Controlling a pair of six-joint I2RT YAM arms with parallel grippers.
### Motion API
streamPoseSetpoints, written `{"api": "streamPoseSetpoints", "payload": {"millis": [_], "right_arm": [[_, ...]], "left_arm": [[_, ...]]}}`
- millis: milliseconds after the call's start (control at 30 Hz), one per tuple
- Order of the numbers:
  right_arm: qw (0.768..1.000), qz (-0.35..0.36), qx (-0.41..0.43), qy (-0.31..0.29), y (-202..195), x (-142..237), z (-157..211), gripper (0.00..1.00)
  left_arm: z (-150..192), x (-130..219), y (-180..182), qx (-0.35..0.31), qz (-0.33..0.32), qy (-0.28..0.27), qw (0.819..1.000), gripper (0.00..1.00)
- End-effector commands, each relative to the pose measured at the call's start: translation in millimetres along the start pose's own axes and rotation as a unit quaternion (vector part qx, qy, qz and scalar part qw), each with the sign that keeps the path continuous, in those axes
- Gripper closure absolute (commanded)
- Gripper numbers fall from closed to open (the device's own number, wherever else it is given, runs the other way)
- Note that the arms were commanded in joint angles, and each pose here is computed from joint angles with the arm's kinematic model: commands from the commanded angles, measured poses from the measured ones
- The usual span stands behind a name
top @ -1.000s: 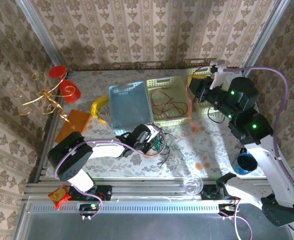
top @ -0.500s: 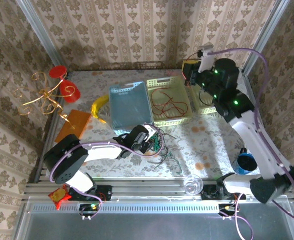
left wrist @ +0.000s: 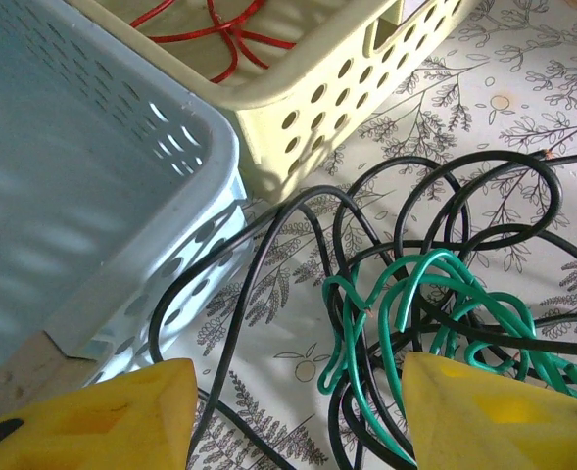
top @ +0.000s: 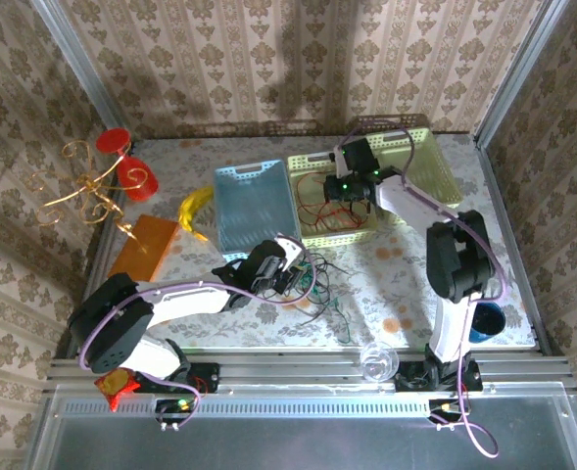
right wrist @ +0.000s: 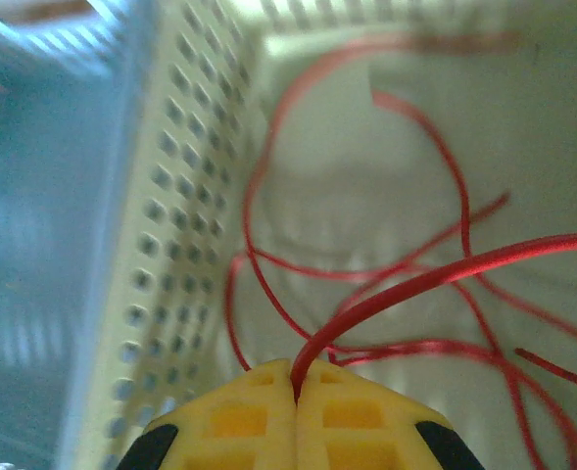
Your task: Untangle the cables
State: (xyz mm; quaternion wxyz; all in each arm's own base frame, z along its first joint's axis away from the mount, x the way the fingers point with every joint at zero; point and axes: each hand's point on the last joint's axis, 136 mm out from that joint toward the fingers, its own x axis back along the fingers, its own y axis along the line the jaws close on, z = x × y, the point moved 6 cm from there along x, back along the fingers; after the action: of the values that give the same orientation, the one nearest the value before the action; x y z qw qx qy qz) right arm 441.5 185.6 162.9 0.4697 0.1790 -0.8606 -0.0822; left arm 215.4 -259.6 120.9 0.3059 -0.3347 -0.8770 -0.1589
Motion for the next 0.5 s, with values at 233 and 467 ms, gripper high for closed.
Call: {"api": "streamPoseSetpoints", "payload": {"millis": [233, 467], "right_arm": [[0.999, 0.033, -0.017, -0.024, 4, 32, -12, 0.5], [0.999, 0.026, 0.001, -0.045, 17, 91, 10, 0.48]], "left_arm": [[2, 2, 7, 0.016, -0.014, 0.003, 1.0, 0.41], [3, -1, 6, 0.013, -0.012, 0.006, 1.0, 0.41]]}}
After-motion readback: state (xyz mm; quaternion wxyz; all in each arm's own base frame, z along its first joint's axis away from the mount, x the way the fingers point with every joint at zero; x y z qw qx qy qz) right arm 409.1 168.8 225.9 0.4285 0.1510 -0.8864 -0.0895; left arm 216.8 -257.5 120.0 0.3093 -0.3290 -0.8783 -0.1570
